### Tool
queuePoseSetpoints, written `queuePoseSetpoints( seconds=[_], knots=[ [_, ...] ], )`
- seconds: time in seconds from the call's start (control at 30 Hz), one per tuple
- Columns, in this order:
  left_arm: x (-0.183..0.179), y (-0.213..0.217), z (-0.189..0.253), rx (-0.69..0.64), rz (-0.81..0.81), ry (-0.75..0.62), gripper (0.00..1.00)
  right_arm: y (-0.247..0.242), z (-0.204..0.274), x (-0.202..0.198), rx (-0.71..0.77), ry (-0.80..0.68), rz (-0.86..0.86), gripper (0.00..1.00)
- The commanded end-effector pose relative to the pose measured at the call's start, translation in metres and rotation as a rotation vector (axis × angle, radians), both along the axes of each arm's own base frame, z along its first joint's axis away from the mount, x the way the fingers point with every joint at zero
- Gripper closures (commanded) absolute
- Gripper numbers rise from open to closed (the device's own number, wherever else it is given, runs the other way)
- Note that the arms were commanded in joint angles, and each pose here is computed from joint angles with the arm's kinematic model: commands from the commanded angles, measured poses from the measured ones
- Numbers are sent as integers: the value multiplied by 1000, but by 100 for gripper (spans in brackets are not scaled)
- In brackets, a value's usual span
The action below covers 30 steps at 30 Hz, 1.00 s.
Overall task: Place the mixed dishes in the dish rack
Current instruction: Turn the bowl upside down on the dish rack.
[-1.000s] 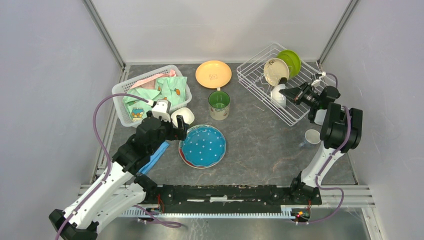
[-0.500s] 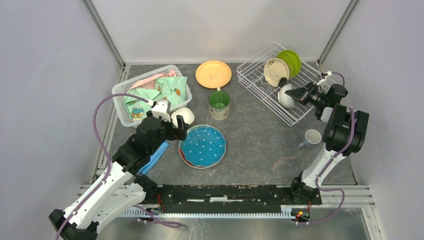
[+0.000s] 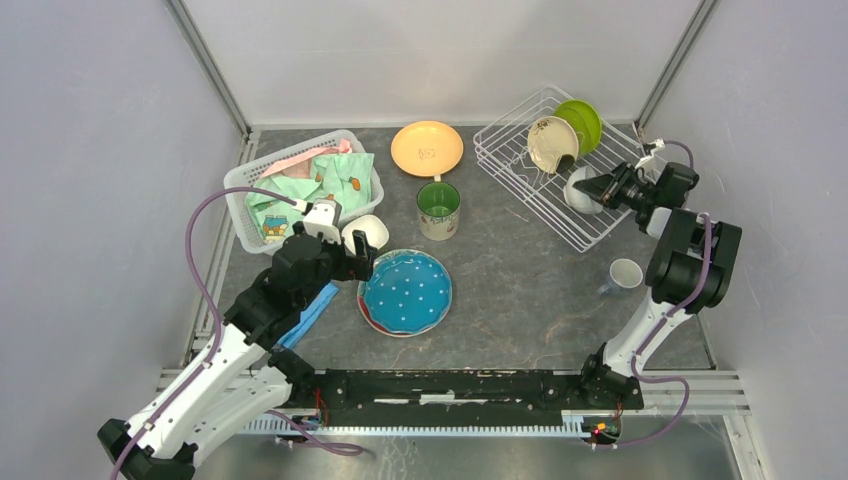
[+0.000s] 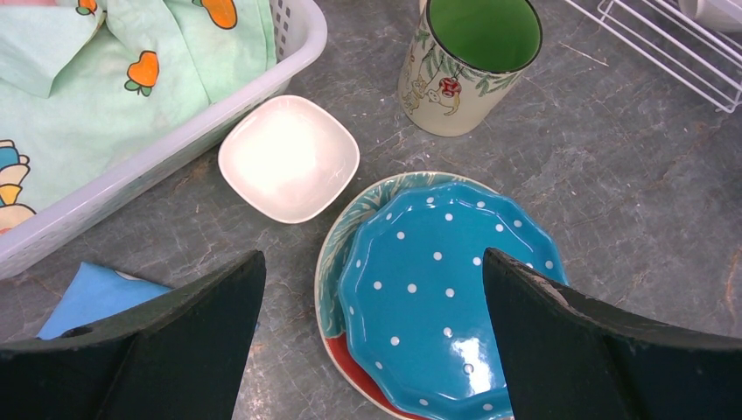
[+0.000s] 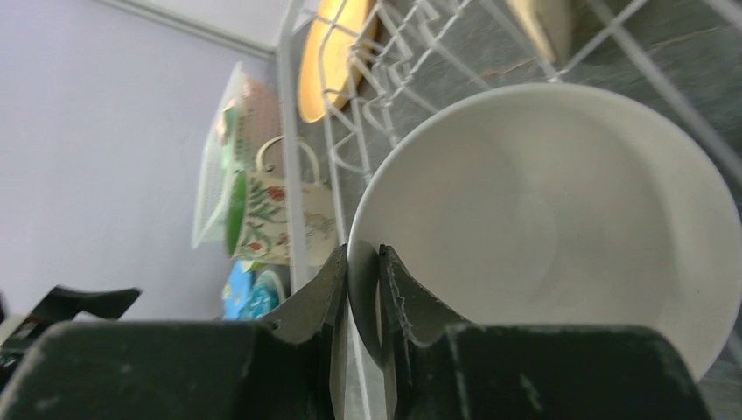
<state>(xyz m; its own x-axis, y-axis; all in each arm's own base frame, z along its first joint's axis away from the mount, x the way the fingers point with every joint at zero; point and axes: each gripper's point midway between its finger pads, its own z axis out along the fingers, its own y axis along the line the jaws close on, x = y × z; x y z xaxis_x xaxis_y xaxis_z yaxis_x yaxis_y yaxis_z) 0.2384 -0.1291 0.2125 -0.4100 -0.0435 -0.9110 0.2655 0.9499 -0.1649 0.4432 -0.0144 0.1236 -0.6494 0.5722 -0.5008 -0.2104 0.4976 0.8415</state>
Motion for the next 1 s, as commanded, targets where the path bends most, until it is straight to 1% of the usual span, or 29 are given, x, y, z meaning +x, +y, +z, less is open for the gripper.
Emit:
queuePoseSetpoints(
  seconds=[0.0, 0.1, 0.13, 0.17, 0.2, 0.23, 0.37, 0.47, 0.6, 0.77, 0.97],
  knots=[
    [3, -1, 8, 9, -17, -44, 0, -26, -47, -2, -68, 169, -132, 79],
    [3, -3, 6, 14, -22, -35, 0, -28, -47, -1, -73, 171, -142, 79],
    [4, -3, 6, 16, -22, -33, 0, -29, -47, 1, -74, 169, -144, 83],
    [3, -3, 6, 15, -22, -32, 0, -29, -45, 3, -72, 163, -142, 93],
    [3, -3, 6, 14, -21, -33, 0, -27, -42, 4, -70, 152, -134, 98],
    [3, -2, 7, 14, -19, -35, 0, -25, -39, 6, -75, 140, -126, 100],
    [3, -2, 7, 12, -17, -37, 0, -5, -17, 11, -84, 85, -65, 100],
    [3, -3, 7, 10, -22, -37, 0, 15, 6, 13, -46, 29, -12, 100],
    [2, -4, 8, 5, -28, -39, 0, 35, 31, 3, 106, -45, 14, 100],
    [1, -5, 8, 3, -36, -36, 0, 42, 33, -8, 204, -54, 22, 99],
    [1, -5, 10, 0, -36, -39, 0, 41, 26, -12, 252, -30, 9, 100]
  ],
)
